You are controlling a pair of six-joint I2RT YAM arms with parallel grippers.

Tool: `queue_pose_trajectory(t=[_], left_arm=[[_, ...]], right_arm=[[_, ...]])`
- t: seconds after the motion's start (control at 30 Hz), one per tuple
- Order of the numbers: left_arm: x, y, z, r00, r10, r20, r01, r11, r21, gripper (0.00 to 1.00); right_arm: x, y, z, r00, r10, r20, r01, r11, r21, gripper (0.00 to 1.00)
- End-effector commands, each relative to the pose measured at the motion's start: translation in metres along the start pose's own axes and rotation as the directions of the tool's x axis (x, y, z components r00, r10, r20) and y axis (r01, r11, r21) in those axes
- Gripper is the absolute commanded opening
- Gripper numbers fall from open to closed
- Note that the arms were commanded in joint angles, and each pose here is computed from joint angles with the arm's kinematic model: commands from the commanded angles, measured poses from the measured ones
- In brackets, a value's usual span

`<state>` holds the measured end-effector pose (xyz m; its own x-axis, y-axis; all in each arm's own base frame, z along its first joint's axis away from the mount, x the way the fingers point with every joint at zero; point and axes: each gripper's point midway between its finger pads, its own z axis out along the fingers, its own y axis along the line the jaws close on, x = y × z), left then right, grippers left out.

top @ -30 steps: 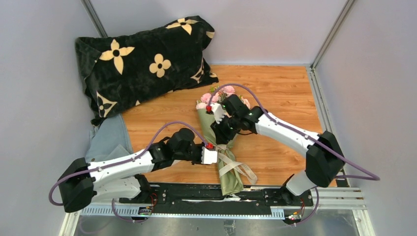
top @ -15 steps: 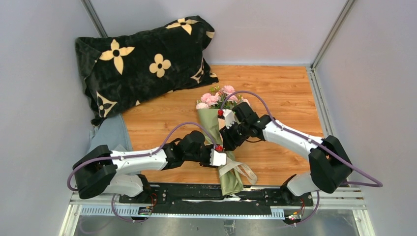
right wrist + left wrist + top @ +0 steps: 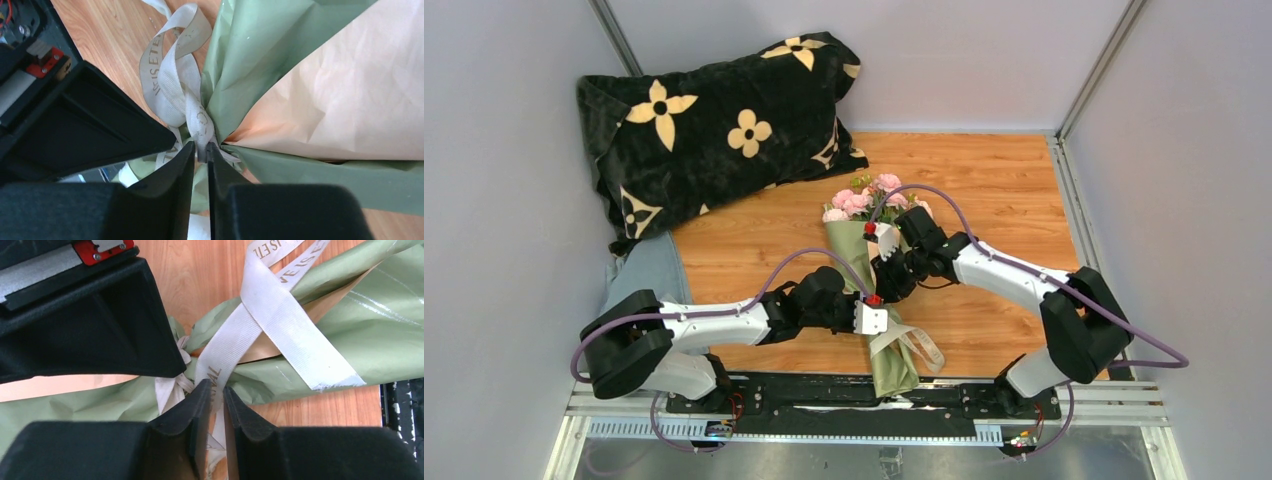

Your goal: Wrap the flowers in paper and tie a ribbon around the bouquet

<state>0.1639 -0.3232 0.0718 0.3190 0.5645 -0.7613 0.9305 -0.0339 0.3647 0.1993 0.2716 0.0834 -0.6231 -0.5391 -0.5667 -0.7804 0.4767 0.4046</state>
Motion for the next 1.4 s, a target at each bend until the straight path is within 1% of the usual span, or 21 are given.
queue_pose_trajectory(t=[0.0, 0.07, 0.13, 0.17, 0.23, 0.3, 0.37, 0.47, 0.53, 0.57, 0.63, 0.8, 0.93, 1.13, 1.2, 1.23, 1.3, 1.33, 1.37], left_arm=[[-0.014, 0.013, 0.001, 1.0, 0.01, 0.029, -0.009, 0.999, -0.047, 0.2], [-0.013, 0.014, 0.001, 1.0, 0.0, 0.026, 0.002, 0.999, -0.054, 0.11], [-0.015, 0.015, 0.0, 0.999, -0.016, 0.032, 0.018, 0.998, -0.06, 0.02], [-0.016, 0.016, -0.001, 0.999, -0.029, 0.033, 0.031, 0.997, -0.066, 0.0], [-0.019, 0.02, -0.003, 0.998, -0.055, 0.037, 0.058, 0.995, -0.083, 0.0], [-0.021, 0.023, -0.006, 0.995, -0.09, 0.036, 0.094, 0.991, -0.097, 0.0], [-0.023, 0.028, -0.01, 0.982, -0.183, 0.038, 0.186, 0.976, -0.117, 0.0], [-0.027, 0.031, -0.013, 0.931, -0.361, 0.052, 0.365, 0.923, -0.124, 0.0], [-0.024, 0.031, -0.013, 0.889, -0.454, 0.061, 0.458, 0.879, -0.137, 0.0], [-0.022, 0.03, -0.011, 0.879, -0.472, 0.061, 0.476, 0.869, -0.135, 0.0], [-0.017, 0.025, -0.008, 0.88, -0.472, 0.051, 0.475, 0.872, -0.118, 0.0], [0.008, 0.031, -0.004, 0.869, -0.495, 0.01, 0.489, 0.856, -0.168, 0.0], [0.01, 0.041, -0.005, 0.866, -0.5, 0.02, 0.494, 0.848, -0.192, 0.0], [0.014, 0.038, -0.005, 0.874, -0.486, 0.008, 0.479, 0.859, -0.181, 0.0], [0.011, 0.036, -0.003, 0.877, -0.479, 0.021, 0.476, 0.864, -0.163, 0.0], [0.01, 0.036, -0.002, 0.88, -0.474, 0.024, 0.471, 0.868, -0.154, 0.0], [0.012, 0.036, 0.001, 0.883, -0.469, 0.021, 0.467, 0.871, -0.152, 0.0], [0.013, 0.036, 0.002, 0.886, -0.463, 0.016, 0.46, 0.875, -0.152, 0.0], [0.013, 0.036, 0.002, 0.888, -0.46, 0.014, 0.456, 0.877, -0.152, 0.0]], right_arm=[[-0.003, 0.0, -0.004, 1.0, 0.019, 0.016, -0.019, 1.0, -0.023, 0.13], [-0.004, 0.001, -0.009, 0.999, 0.022, 0.031, -0.021, 1.0, -0.023, 0.07], [-0.006, 0.002, -0.013, 0.999, 0.017, 0.048, -0.016, 1.0, -0.024, 0.04], [-0.006, 0.003, -0.015, 0.999, 0.017, 0.052, -0.015, 1.0, -0.027, 0.03], [-0.005, 0.006, -0.016, 0.998, 0.014, 0.055, -0.012, 0.999, -0.034, 0.0], [-0.004, 0.008, -0.018, 0.997, 0.041, 0.059, -0.039, 0.999, -0.036, 0.0], [-0.005, 0.009, -0.021, 0.996, 0.048, 0.071, -0.045, 0.998, -0.043, 0.0], [-0.012, 0.016, -0.026, 0.995, 0.038, 0.097, -0.03, 0.997, -0.076, 0.0], [-0.012, 0.021, -0.027, 0.994, 0.034, 0.1, -0.024, 0.994, -0.102, 0.0], [-0.011, 0.023, -0.027, 0.995, 0.037, 0.098, -0.026, 0.993, -0.114, 0.0], [-0.009, 0.024, -0.027, 0.994, 0.044, 0.096, -0.032, 0.992, -0.124, 0.0], [-0.011, 0.023, -0.033, 0.991, 0.065, 0.117, -0.049, 0.99, -0.135, 0.0], [-0.01, 0.023, -0.035, 0.988, 0.082, 0.131, -0.062, 0.986, -0.156, 0.0], [0.001, 0.02, -0.031, 0.987, 0.105, 0.121, -0.084, 0.983, -0.166, 0.0], [0.0, 0.023, -0.029, 0.986, 0.11, 0.124, -0.084, 0.977, -0.194, 0.03], [-0.002, 0.024, -0.029, 0.986, 0.109, 0.128, -0.081, 0.975, -0.205, 0.09], [-0.006, 0.02, -0.032, 0.987, 0.093, 0.129, -0.068, 0.98, -0.186, 0.27], [-0.008, 0.017, -0.035, 0.988, 0.087, 0.131, -0.065, 0.984, -0.168, 0.31], [-0.011, 0.012, -0.039, 0.987, 0.084, 0.136, -0.064, 0.988, -0.143, 0.34]])
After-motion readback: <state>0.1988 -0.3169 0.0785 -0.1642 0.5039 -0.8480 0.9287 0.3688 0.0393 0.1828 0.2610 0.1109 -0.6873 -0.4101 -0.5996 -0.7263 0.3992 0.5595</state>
